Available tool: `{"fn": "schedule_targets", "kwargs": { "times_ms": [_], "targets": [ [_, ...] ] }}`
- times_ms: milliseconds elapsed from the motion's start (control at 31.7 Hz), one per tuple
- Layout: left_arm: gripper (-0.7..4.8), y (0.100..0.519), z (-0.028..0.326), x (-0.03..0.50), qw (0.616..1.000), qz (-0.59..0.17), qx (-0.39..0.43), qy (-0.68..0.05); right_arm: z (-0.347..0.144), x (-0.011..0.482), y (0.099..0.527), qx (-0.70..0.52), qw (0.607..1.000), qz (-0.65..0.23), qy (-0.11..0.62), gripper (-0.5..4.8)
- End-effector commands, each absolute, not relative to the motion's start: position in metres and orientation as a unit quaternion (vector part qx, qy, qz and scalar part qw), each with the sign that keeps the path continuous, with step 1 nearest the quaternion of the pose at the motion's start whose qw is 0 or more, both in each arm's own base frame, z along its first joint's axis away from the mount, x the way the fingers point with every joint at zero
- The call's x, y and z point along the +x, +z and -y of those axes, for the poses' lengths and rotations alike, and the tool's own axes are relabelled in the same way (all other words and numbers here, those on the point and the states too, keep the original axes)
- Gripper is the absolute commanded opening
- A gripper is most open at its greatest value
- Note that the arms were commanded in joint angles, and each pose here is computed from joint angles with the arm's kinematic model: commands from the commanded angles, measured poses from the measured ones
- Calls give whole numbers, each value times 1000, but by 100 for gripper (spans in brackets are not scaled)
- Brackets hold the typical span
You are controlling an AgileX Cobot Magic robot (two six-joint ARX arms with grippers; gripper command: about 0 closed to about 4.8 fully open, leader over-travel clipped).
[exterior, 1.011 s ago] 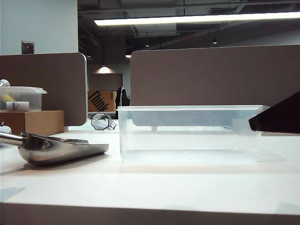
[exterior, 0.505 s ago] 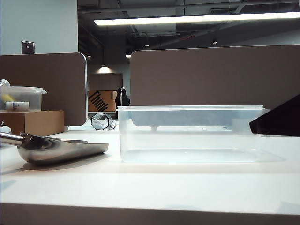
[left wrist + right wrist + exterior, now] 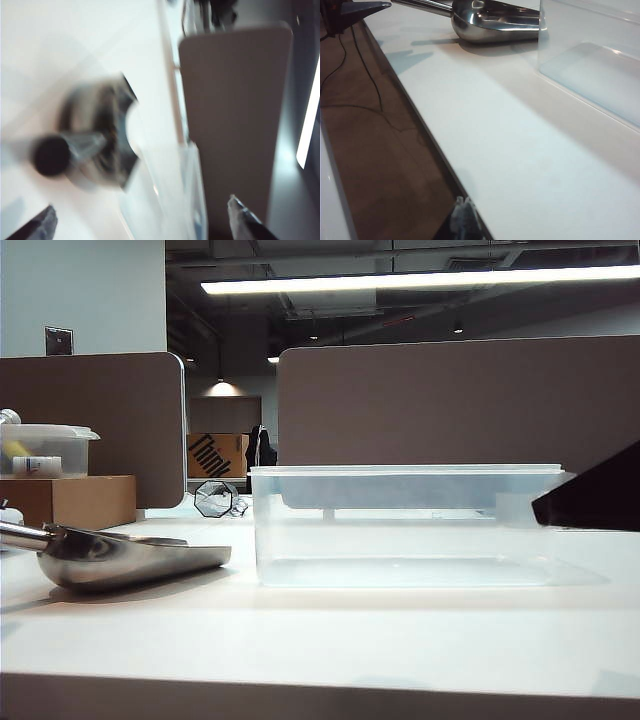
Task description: Pick up the metal ice scoop from the table and place it inside the transparent plastic box.
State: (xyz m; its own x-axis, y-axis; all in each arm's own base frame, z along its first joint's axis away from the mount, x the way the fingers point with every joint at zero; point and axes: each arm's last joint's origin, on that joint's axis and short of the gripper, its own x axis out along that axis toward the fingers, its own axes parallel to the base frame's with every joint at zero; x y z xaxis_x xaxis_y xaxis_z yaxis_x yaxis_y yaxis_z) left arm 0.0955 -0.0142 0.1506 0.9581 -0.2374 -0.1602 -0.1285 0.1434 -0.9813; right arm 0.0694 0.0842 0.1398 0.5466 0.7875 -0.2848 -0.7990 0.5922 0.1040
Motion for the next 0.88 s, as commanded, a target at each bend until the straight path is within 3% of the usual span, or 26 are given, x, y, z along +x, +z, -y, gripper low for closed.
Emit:
{"fn": "schedule_targets", "kwargs": {
  "times_ms": [32,221,537,885],
  "targets": [
    [479,143,12,97,752,-136,-644,26,-85,70,141,-18,880,-147,452,-1],
    [479,135,13,102,742,-175,-644,64,-86,71,138,-24,878,-164,450,-1],
    [479,135,11,104,735,-149,-656,87,-86,71,137,-25,877,-166,449,-1],
    [479,139,12,105,730,-145,-665,69,-86,71,137,-25,877,-166,449,-1]
  ]
}}
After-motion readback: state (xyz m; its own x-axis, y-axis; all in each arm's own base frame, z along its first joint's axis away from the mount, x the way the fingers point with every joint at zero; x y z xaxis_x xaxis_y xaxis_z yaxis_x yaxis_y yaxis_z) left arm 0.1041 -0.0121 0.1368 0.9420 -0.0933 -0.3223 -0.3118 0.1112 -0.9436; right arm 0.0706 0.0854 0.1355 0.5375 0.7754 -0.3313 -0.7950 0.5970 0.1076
